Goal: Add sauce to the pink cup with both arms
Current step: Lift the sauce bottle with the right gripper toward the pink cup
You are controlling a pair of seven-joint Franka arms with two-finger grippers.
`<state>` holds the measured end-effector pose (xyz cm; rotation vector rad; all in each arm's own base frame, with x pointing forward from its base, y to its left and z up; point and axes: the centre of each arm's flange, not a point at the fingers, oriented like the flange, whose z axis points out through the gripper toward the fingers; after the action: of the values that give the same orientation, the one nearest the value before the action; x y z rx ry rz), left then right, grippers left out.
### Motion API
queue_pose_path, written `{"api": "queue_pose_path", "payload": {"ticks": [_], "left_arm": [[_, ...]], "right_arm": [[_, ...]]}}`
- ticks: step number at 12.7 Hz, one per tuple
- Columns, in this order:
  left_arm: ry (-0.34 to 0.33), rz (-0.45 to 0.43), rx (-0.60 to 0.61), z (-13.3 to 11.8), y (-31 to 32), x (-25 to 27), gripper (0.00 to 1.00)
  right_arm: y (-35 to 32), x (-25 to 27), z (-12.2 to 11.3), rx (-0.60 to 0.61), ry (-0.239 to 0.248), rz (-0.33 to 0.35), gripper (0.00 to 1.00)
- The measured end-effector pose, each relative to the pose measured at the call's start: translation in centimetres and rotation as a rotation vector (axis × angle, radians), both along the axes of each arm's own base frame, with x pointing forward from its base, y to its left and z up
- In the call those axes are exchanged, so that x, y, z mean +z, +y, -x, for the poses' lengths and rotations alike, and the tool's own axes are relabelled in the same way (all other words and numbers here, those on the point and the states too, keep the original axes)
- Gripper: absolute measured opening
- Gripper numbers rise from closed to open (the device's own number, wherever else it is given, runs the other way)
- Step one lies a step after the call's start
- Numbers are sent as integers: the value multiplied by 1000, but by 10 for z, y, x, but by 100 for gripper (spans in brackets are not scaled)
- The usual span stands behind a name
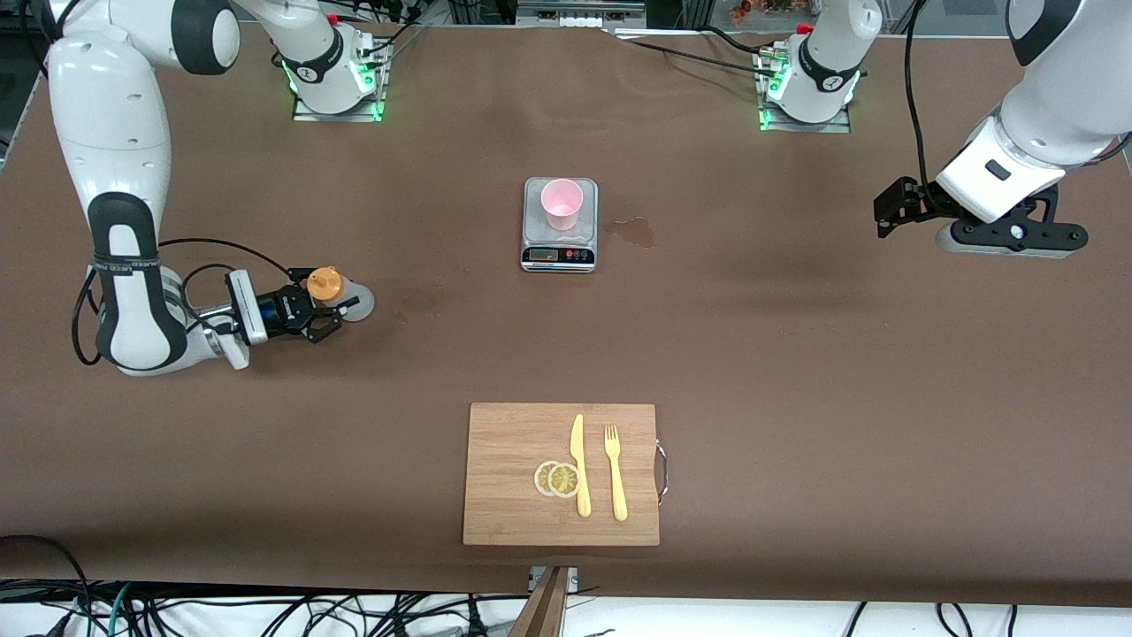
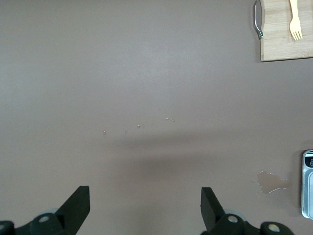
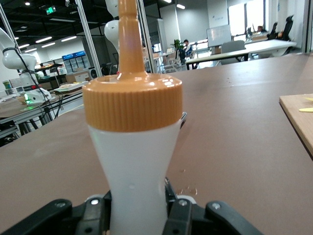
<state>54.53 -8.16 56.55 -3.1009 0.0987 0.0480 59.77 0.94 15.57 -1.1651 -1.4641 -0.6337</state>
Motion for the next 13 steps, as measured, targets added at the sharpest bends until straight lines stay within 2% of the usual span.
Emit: {"api": "queue_pose_path", "payload": {"ticks": [3, 6, 11, 13], "left_arm": [[0, 0, 0, 0, 0, 0, 100], [0, 0, 0, 0, 0, 0, 100], [0, 0, 0, 0, 0, 0, 100], [0, 0, 0, 0, 0, 0, 100]], "right_arm": [[47, 47, -17, 34, -4, 140, 33], [89, 98, -26, 52, -31, 318, 33], [160, 143, -19, 86, -76, 623, 33], [188, 147, -6, 84, -97, 744, 33]]}}
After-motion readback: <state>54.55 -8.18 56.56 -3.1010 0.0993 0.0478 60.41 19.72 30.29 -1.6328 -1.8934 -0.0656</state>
